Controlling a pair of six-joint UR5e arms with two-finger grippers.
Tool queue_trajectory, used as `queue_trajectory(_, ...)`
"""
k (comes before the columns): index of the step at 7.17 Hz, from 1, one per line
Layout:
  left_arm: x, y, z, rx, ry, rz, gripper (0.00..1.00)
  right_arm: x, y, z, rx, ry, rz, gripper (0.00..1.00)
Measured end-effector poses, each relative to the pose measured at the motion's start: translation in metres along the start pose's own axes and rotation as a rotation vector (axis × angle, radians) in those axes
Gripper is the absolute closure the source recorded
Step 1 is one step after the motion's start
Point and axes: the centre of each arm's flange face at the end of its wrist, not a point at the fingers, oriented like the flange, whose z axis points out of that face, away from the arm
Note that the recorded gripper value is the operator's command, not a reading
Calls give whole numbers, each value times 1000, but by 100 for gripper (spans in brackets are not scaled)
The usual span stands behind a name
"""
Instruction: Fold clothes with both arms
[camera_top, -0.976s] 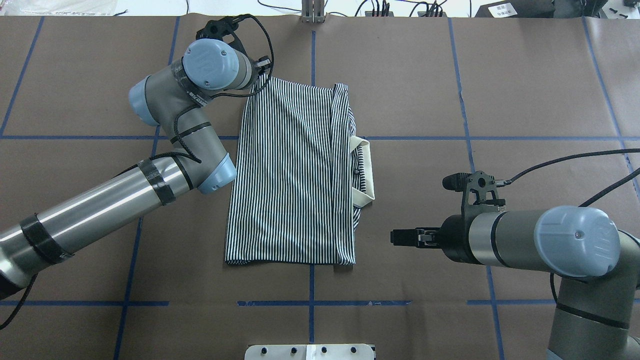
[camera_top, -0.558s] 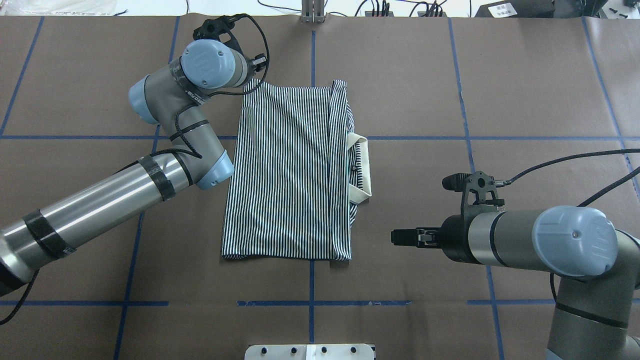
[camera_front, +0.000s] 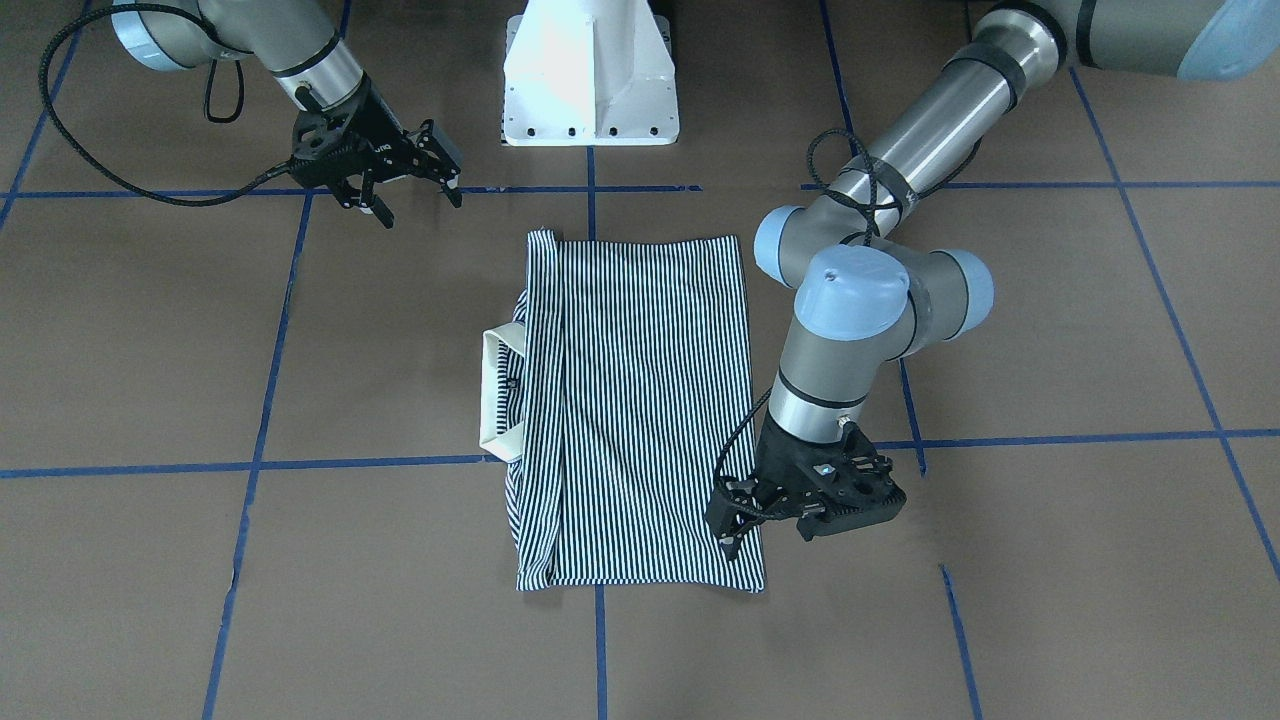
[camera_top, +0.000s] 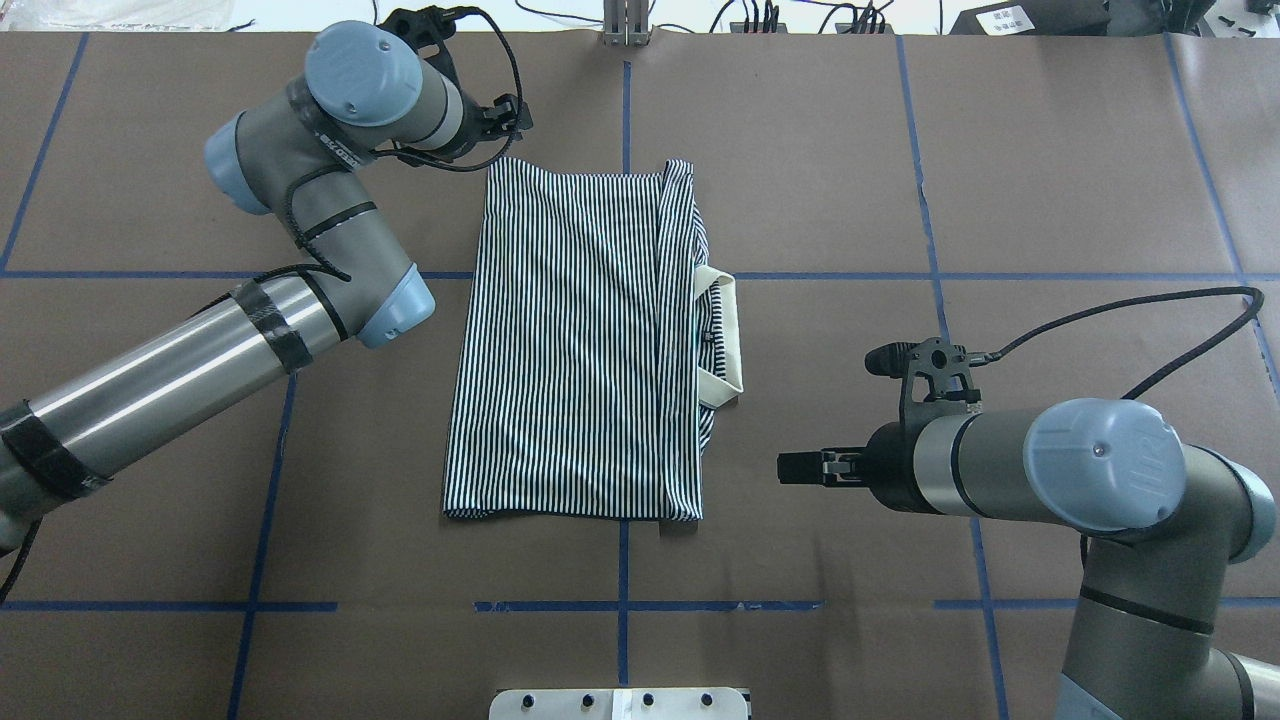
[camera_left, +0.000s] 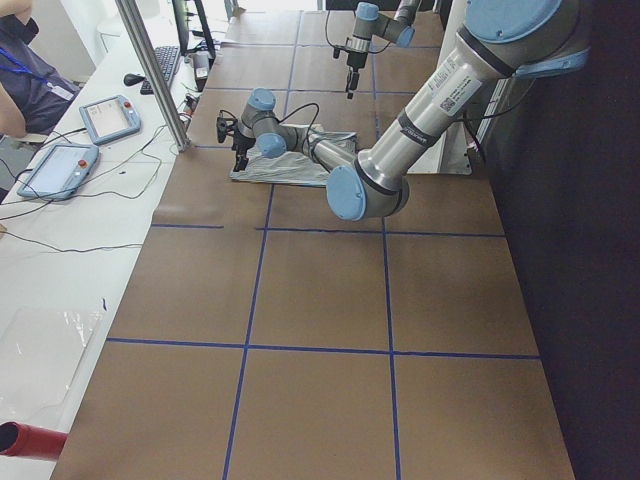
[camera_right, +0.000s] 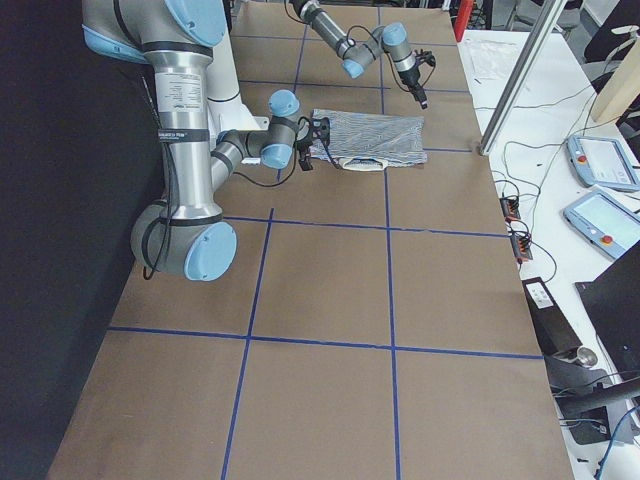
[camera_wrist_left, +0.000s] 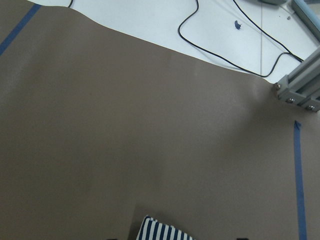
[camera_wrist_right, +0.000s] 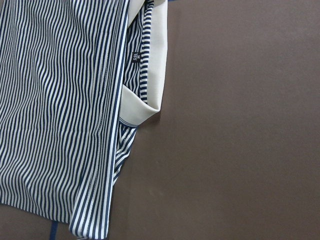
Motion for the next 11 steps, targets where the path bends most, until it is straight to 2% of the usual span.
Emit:
queue_trajectory(2, -21, 18, -60, -42, -3, 51, 0, -64, -26, 15, -34, 143, -78, 0)
queue_trajectory(3, -22, 28, -92, -60, 0, 59, 0, -97, -39, 26, -47, 204, -89, 16)
queue_trajectory(4, -21, 35, -115, -78, 4, 61, 0, -123, -47, 37, -54, 235, -94, 17)
queue_trajectory(6, -24, 42, -129, -91, 3, 62, 0, -148, -38, 53, -62, 255, -143, 17)
queue_trajectory(7, -27, 43, -129, -93, 0, 62, 0, -153, -23, 62, -62, 274, -248, 17)
queue_trajectory(8, -31, 44, -128, -95, -3, 61, 0, -160, -6, 69, -64, 302, -378, 21)
queue_trajectory(9, -32, 45, -127, -97, -4, 61, 0, -165, 8, 75, -66, 324, -458, 32)
queue_trajectory(11, -33, 46, -126, -98, -4, 62, 0, -175, 24, 86, -57, 353, -530, 41)
